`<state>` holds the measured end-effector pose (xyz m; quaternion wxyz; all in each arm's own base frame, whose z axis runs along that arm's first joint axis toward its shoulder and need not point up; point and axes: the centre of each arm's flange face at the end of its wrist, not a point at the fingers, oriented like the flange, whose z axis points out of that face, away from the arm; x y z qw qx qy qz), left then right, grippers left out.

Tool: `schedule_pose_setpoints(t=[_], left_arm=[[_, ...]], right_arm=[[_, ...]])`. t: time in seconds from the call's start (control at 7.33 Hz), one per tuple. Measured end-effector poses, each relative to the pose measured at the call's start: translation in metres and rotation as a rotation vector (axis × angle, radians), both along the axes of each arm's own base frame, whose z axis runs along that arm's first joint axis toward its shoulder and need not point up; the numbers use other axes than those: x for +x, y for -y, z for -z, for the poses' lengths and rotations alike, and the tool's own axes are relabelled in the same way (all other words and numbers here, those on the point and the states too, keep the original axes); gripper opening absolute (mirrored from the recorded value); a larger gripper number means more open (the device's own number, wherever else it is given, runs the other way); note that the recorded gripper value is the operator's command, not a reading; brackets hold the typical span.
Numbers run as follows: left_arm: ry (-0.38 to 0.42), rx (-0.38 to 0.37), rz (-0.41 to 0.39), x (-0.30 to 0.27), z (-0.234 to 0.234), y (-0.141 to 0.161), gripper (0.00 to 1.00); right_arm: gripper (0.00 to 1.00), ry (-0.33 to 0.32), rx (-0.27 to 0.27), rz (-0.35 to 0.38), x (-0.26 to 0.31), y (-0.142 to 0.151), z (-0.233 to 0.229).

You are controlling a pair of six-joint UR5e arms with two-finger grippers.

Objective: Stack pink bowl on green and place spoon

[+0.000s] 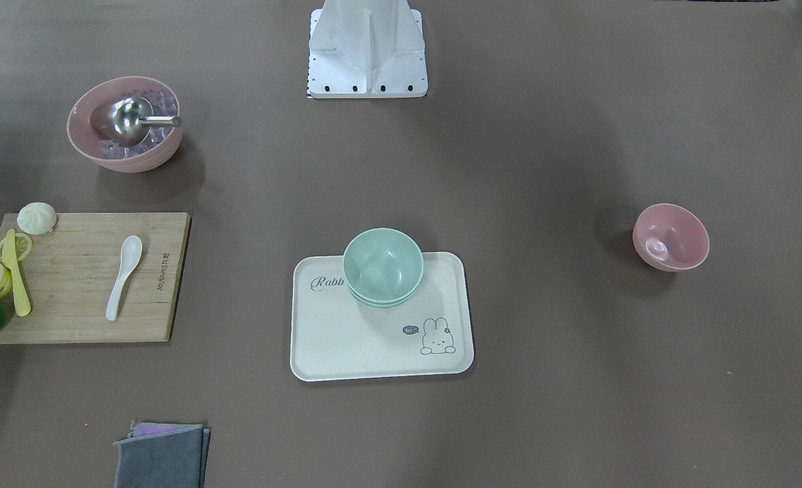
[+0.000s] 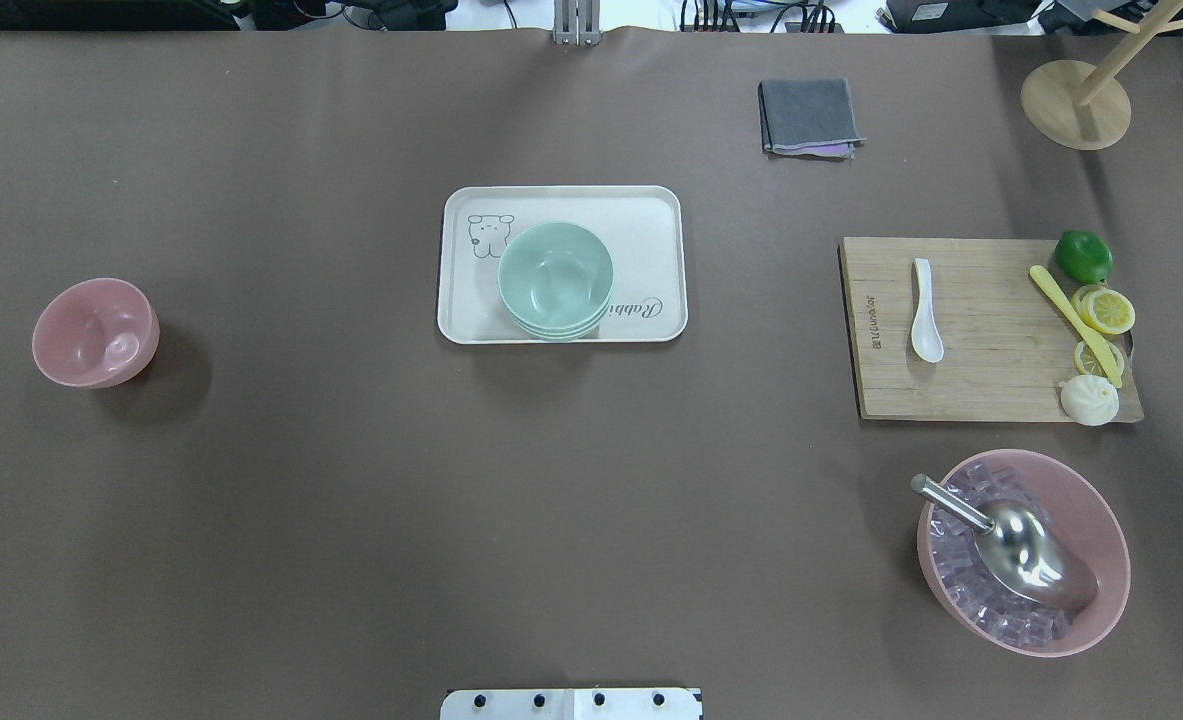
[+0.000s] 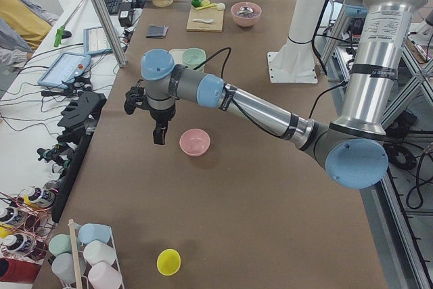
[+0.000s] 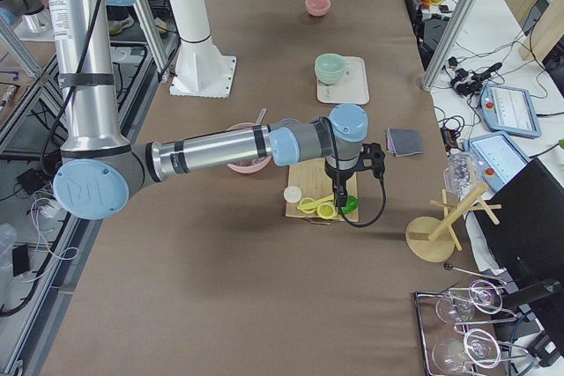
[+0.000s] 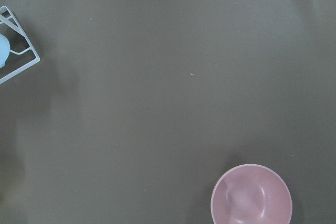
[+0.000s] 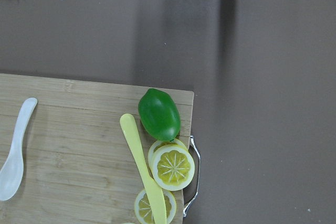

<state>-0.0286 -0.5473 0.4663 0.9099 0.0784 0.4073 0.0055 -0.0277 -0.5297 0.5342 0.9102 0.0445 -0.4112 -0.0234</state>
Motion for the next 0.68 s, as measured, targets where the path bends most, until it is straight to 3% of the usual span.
schedule_pose_setpoints(t=[0.27, 0.68], left_arm=[[0.001, -0.018, -0.019, 0.013, -0.009, -0.004, 0.95], [0.074, -0.073, -0.114, 0.102, -0.036, -0.006, 0.91]], right_arm=[[1.00, 0.004, -0.001, -0.013, -0.034, 0.003, 0.011], [0.94, -0.021, -0.006, -0.019, -0.072, 0.001, 0.015]])
